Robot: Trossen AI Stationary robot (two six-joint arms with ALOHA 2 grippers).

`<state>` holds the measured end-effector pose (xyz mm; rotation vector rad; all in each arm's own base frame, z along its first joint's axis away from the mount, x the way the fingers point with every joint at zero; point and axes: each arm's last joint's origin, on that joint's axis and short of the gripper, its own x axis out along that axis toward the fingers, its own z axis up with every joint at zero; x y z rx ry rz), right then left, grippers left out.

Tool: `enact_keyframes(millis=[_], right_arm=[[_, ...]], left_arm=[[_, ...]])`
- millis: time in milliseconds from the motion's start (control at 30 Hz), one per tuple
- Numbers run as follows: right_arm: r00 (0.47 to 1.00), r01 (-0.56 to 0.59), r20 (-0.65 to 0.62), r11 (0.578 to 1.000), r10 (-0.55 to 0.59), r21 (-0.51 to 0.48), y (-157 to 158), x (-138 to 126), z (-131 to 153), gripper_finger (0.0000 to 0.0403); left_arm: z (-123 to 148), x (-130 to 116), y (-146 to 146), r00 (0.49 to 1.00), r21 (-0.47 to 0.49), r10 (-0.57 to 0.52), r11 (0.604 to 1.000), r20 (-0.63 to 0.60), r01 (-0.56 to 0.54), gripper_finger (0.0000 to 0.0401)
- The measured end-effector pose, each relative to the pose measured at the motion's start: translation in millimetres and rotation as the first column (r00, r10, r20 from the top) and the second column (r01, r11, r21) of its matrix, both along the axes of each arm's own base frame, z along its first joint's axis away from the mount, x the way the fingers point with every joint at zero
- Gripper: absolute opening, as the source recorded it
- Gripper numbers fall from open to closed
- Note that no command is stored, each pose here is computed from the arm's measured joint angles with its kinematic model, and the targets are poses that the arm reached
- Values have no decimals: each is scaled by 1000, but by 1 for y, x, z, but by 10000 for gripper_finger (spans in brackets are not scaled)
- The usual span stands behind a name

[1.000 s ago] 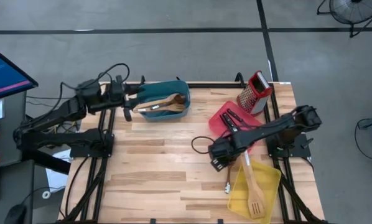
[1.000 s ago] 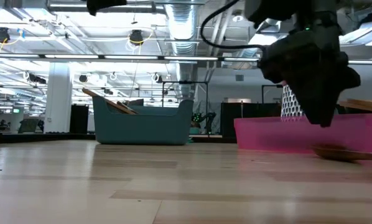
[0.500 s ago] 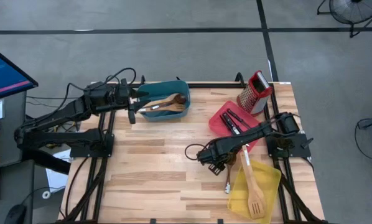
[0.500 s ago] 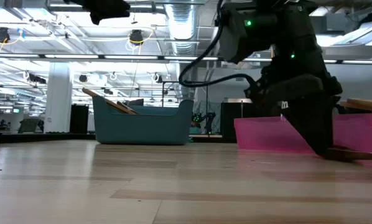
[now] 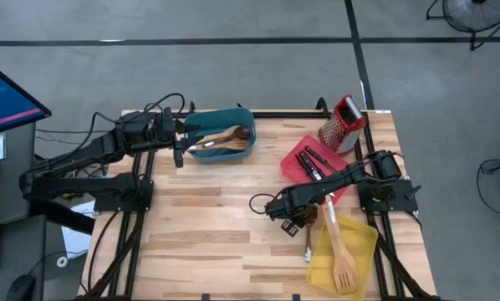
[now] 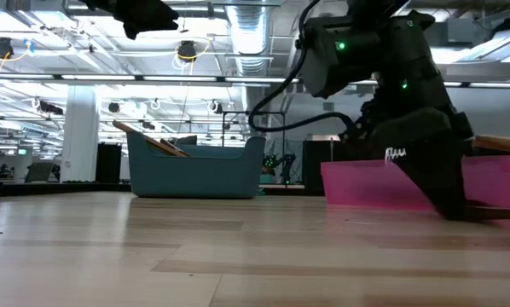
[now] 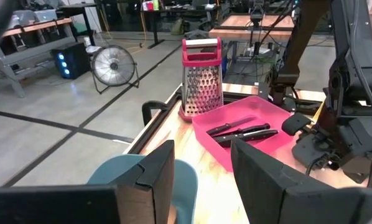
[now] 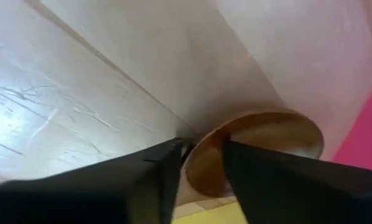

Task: Pick & Place Kitchen Items
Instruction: Put the wooden serving spoon into the blue bin

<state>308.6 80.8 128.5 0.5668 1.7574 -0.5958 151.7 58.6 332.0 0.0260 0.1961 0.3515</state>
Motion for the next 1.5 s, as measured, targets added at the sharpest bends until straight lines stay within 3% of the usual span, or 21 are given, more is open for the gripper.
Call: enact_keyframes(millis=[267,400,767,900,1033,1200,1400,1500], right_arm=[[998,-10,68,1000,10,-8,2,5,0,9],[995,-22,99,1000,22,-3,3,11,4,10],[935,-103,336,994,113,-48,-10,49,28,4],[919,-149,357,985,169,-83,-17,57,42,23],[957,-190,192,971,216,-146,-21,46,57,58],[981,-187,17,970,192,-153,-16,29,63,124],[987,-153,32,984,157,-94,4,27,60,219],[993,-109,32,988,113,-106,9,26,61,240]], left_arm=[[0,0,0,1000,-17,4,1000,6,-4,140],[0,0,0,1000,-17,4,1000,6,-4,140],[0,0,0,1000,-17,4,1000,6,-4,140],[0,0,0,1000,-17,5,1000,6,-4,140],[0,0,0,1000,-16,5,1000,6,-5,141],[0,0,0,1000,-16,4,1000,5,-4,152],[0,0,0,1000,-15,4,1000,4,-4,183],[0,0,0,1000,-16,4,1000,3,-4,195]])
